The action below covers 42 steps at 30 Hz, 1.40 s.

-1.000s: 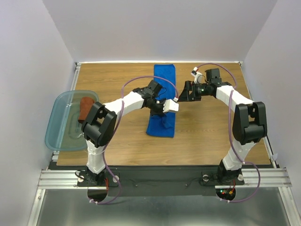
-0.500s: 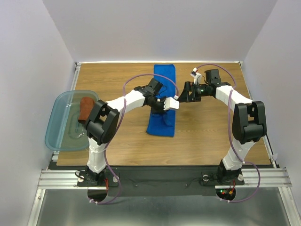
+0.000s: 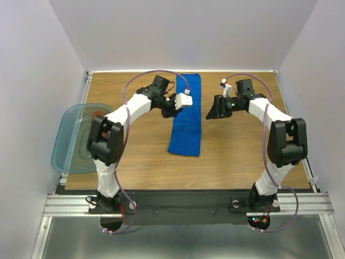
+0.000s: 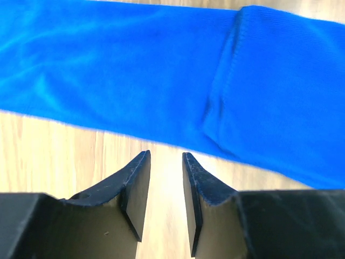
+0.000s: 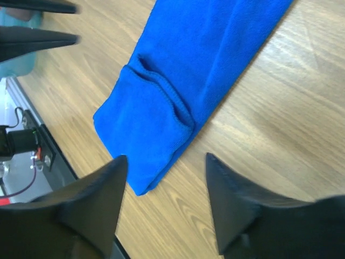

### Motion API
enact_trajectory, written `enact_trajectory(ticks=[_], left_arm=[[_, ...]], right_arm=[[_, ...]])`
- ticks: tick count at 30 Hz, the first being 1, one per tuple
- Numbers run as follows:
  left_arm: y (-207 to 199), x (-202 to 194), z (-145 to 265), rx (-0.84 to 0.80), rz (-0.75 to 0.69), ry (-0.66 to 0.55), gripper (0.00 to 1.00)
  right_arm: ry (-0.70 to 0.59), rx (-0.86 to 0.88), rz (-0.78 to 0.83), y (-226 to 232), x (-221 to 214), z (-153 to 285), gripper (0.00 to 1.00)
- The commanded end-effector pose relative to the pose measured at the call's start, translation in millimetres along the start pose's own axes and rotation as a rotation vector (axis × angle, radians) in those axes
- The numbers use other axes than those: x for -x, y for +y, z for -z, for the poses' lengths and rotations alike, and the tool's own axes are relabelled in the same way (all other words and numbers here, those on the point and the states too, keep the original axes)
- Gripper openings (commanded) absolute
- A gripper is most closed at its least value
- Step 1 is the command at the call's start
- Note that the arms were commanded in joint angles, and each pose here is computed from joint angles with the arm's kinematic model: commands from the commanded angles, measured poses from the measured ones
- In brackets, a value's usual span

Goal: Roll the towels
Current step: Fold the towel

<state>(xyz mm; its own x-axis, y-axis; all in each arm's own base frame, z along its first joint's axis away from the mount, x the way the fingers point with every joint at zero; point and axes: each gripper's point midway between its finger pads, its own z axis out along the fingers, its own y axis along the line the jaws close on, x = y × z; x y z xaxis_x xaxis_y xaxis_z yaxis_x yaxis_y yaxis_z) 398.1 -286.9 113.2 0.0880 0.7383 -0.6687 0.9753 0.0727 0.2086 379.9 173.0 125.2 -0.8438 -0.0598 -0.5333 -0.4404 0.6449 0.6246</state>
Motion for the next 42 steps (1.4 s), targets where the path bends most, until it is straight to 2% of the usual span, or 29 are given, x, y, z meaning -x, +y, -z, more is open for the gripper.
enact_trajectory(ticks=[1,3,4,5,8,12,17,23,27,33,36,37,39,42], left_arm=[[-30.2,37.1,52.8,0.010,0.004,-0.121,0.41],[-39.4,38.6,57.0,0.036,-0.016,-0.144,0.43],[-56.5,22.9,50.9,0.016,-0.002,-0.120,0.44],[-58.9,23.9,59.8,0.054,-0.028,-0.116,0.45],[-89.6,17.1,52.6,0.061,-0.169,-0.092,0.49],[-120.7,2.7,43.5,0.093,-0.290,-0.057,0.57],[-169.4,-12.3,15.1,0.050,-0.432,-0.008,0.58],[-174.9,-19.2,-8.0,0.089,-0.501,0.014,0.58],[-171.9,-27.9,-17.9,0.117,-0.498,0.042,0.58],[-169.7,-33.7,-30.6,0.124,-0.498,0.070,0.51],[-174.9,-42.7,-35.5,0.095,-0.501,0.103,0.38],[-178.7,-37.7,-34.4,0.079,-0.499,0.090,0.26],[-193.8,-38.6,-29.8,0.000,-0.488,0.086,0.13],[-212.1,-18.5,-19.4,-0.068,-0.466,0.017,0.05]], right_arm=[[-0.015,0.060,0.049,24.9,4.9,9.9,0.61],[0.023,0.084,0.061,35.0,-4.2,-3.1,0.55],[0.040,0.093,0.069,39.2,-7.6,-9.1,0.52],[0.059,0.102,0.073,42.6,-11.9,-16.0,0.51],[0.145,0.125,0.086,52.6,-30.7,-48.3,0.47],[0.210,0.148,0.083,53.4,-45.1,-74.9,0.45],[0.294,0.177,0.091,61.9,-70.6,-105.0,0.45],[0.352,0.145,0.063,47.8,-94.9,-117.8,0.45],[0.365,0.133,0.093,40.2,-102.3,-119.5,0.45],[0.392,0.143,0.098,33.9,-115.0,-121.8,0.45],[0.395,0.149,0.110,35.5,-116.6,-122.8,0.45],[0.399,0.147,0.108,35.8,-117.5,-122.7,0.45],[0.398,0.154,0.110,39.4,-118.4,-119.7,0.45],[0.403,0.174,0.100,49.9,-123.8,-112.0,0.45]])
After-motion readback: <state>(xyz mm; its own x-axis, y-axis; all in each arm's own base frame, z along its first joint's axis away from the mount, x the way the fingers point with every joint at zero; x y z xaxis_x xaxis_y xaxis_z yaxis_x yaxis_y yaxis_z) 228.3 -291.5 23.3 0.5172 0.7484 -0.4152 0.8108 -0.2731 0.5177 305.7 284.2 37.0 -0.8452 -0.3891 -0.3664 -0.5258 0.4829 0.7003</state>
